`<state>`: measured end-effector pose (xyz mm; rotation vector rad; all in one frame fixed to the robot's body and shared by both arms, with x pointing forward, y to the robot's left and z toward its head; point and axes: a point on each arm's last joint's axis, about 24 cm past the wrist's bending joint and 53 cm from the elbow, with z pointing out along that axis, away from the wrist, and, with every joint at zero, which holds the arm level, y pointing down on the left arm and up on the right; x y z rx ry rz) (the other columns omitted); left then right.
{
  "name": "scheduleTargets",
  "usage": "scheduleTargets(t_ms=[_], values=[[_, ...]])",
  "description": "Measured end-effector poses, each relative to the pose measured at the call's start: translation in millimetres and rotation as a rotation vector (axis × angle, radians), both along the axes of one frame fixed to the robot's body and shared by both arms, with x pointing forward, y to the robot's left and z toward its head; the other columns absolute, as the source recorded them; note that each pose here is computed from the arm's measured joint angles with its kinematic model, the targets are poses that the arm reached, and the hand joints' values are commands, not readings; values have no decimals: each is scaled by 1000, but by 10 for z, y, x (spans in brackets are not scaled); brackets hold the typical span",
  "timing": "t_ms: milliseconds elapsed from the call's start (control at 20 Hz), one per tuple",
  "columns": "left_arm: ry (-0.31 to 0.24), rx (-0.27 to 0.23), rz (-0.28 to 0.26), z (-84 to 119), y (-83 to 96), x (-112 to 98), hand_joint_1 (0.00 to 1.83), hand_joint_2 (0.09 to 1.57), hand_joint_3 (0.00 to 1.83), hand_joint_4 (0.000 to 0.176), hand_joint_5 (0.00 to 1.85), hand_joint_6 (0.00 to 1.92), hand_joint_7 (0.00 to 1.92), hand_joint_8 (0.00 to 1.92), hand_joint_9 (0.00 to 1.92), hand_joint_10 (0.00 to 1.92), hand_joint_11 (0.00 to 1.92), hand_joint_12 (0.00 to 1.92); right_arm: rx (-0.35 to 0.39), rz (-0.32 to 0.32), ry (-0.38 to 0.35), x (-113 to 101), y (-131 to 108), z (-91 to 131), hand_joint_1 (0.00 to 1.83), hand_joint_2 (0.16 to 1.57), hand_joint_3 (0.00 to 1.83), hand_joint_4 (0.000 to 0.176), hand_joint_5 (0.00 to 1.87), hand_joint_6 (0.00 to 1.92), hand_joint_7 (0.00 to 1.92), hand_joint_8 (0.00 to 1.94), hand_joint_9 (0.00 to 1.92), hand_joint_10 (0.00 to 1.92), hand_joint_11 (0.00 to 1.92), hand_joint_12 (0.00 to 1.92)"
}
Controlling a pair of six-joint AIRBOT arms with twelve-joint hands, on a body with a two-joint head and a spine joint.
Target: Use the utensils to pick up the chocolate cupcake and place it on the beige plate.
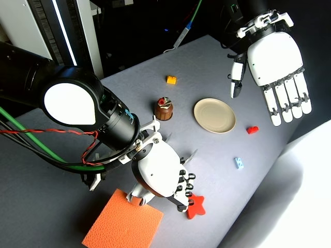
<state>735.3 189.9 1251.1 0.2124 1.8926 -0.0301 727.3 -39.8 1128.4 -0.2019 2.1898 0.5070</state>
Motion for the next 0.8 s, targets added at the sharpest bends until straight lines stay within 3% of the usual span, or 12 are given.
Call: scheduleTargets(t_ms=[350, 500, 550, 700, 800], values=[[2, 2, 1, -5, 3, -2, 453, 1049, 0, 0, 103, 2, 69, 1, 38, 2, 0, 94, 1, 0, -1, 1, -1, 3, 911, 1083, 15, 0, 256, 16, 353, 19, 355, 38, 0, 969], [4, 2, 1, -9, 3, -3, 457, 1050, 0, 0, 99, 3, 61, 2, 30, 2, 0, 62, 3, 1, -2, 2, 4, 7, 925, 1105, 8, 0, 377, 32, 514, 38, 492, 117, 0, 1267], [4, 2, 2, -9, 4, -3, 464, 1046, 0, 0, 109, 3, 70, 2, 40, 3, 0, 87, 4, 2, -2, 2, 7, 10, 943, 1104, 3, 0, 432, 26, 572, 32, 502, 228, 0, 1378], [4, 6, 1, -10, 6, -3, 454, 1044, 0, 0, 102, 0, 74, 0, 46, 2, 0, 111, 5, 2, -3, 2, 9, 12, 946, 1149, 9, 0, 450, 4, 587, 13, 326, 666, 0, 1444], [4, 7, 1, -12, 7, -4, 463, 1041, 0, 0, 109, 2, 74, 0, 43, 0, 0, 90, 6, 3, -4, 3, 11, 14, 949, 1136, 0, 0, 485, 17, 619, 33, 288, 851, 11, 1488]])
